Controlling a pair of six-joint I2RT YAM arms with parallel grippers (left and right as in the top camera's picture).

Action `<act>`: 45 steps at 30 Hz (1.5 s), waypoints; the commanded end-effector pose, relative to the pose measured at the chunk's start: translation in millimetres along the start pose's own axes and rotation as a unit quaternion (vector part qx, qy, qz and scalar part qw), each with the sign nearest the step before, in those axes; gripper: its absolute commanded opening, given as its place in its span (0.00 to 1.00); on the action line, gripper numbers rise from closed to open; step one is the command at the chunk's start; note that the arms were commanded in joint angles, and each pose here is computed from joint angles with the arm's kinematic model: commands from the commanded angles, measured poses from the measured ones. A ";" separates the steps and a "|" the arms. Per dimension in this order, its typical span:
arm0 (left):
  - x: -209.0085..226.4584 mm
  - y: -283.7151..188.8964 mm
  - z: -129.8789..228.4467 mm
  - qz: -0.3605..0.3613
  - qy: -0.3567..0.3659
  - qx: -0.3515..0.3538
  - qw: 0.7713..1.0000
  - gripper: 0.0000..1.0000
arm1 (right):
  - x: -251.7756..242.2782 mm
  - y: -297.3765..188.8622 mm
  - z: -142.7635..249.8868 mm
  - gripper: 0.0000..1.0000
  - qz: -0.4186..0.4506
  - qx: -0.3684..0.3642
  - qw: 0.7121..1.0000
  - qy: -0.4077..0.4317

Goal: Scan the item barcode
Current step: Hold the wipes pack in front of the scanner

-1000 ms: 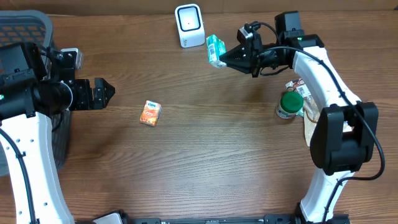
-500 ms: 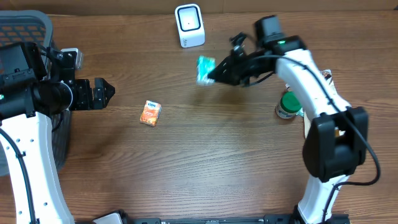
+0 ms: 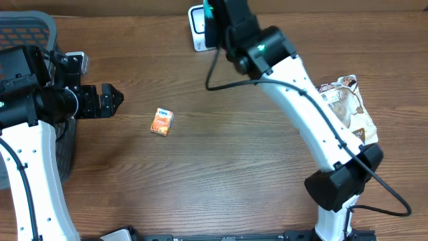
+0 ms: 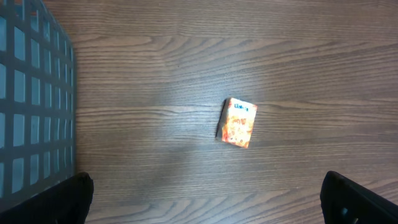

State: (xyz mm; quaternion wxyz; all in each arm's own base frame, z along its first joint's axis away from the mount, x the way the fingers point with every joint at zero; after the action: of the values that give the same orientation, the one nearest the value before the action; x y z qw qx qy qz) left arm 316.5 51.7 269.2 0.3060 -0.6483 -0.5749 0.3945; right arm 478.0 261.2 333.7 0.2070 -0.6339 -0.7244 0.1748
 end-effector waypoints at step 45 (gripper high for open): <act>2.1 2.3 0.9 0.000 0.004 0.004 1.000 1.00 | 7.8 214.7 91.4 0.04 0.134 -0.068 0.894 -0.423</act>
State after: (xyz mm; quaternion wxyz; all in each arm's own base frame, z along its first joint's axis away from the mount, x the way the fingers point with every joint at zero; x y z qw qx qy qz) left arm 316.5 51.7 269.2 0.3060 -0.6483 -0.5749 0.3945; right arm 613.8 291.9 149.1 -0.1890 -0.6083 -0.6563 0.4043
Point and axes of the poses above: each gripper's point midway between its finger pads, its own y axis out along the fingers, its own x axis along the line the jaws close on, z = x × y, the point moved 2 cm from there along -y, back along the fingers
